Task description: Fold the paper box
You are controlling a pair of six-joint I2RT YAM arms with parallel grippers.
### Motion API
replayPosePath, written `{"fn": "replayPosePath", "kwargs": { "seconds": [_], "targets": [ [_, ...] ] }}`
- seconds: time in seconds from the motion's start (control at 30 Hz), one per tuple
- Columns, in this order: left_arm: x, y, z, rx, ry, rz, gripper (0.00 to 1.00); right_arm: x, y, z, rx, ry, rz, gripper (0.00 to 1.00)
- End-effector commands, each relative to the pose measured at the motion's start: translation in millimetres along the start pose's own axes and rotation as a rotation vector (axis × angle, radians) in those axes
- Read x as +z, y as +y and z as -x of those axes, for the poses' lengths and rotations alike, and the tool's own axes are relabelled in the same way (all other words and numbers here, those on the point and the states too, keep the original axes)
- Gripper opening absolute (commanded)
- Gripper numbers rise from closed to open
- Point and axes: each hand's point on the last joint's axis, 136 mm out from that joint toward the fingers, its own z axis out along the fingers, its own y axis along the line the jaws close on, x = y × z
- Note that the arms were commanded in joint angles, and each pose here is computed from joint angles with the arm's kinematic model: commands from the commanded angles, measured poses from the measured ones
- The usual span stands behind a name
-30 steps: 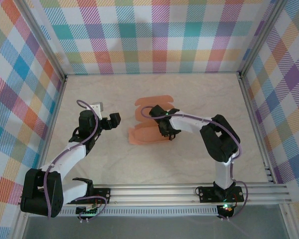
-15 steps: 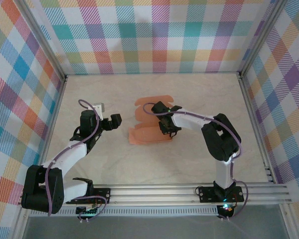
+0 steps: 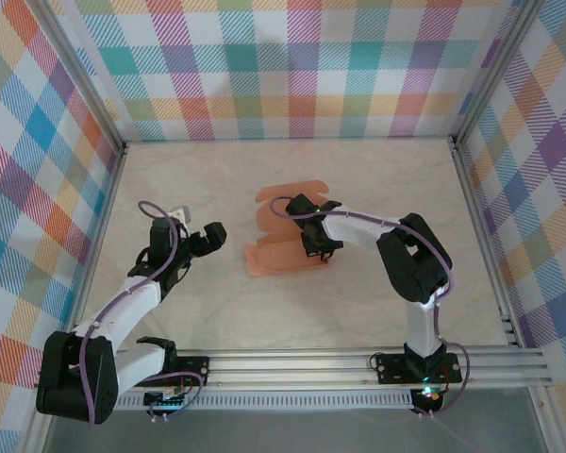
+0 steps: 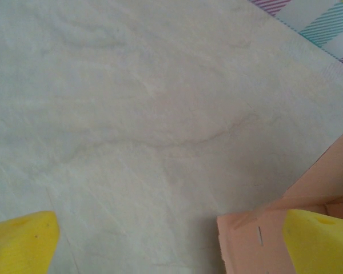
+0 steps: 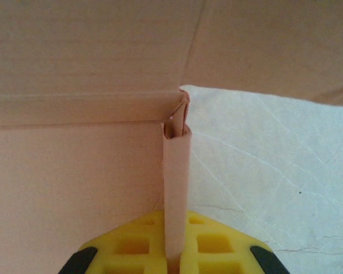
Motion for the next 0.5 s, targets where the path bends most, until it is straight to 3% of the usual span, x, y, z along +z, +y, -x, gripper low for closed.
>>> {"fn": "replayPosePath", "kwargs": {
  "seconds": [0.0,0.13,0.23,0.37,0.4,0.47],
  "targets": [
    [4.7,1.6,-34.8,-0.202,0.129,0.003,1.0,-5.5,-8.8,6.2,0.051,-0.033,0.011,0.01],
    [1.8,-2.1,-55.0,-0.188,0.166,0.061,0.94,-3.1,-14.8,9.5,0.099,-0.034,0.033,0.0],
    [-11.2,-8.3,-60.9,-0.161,0.11,0.089,0.87,0.5,-18.3,12.5,0.138,-0.029,0.054,0.0],
    [-30.9,-32.6,-72.5,-0.192,0.008,-0.014,0.63,4.1,-17.4,16.1,0.154,-0.018,0.077,0.0],
    [-33.1,-38.6,-79.1,-0.212,0.013,-0.043,0.53,4.8,-16.4,16.9,0.154,-0.014,0.085,0.01],
    [-34.6,-49.2,-94.0,-0.248,0.055,-0.071,0.46,5.2,-14.5,17.2,0.155,-0.006,0.097,0.01]
  ]
}}
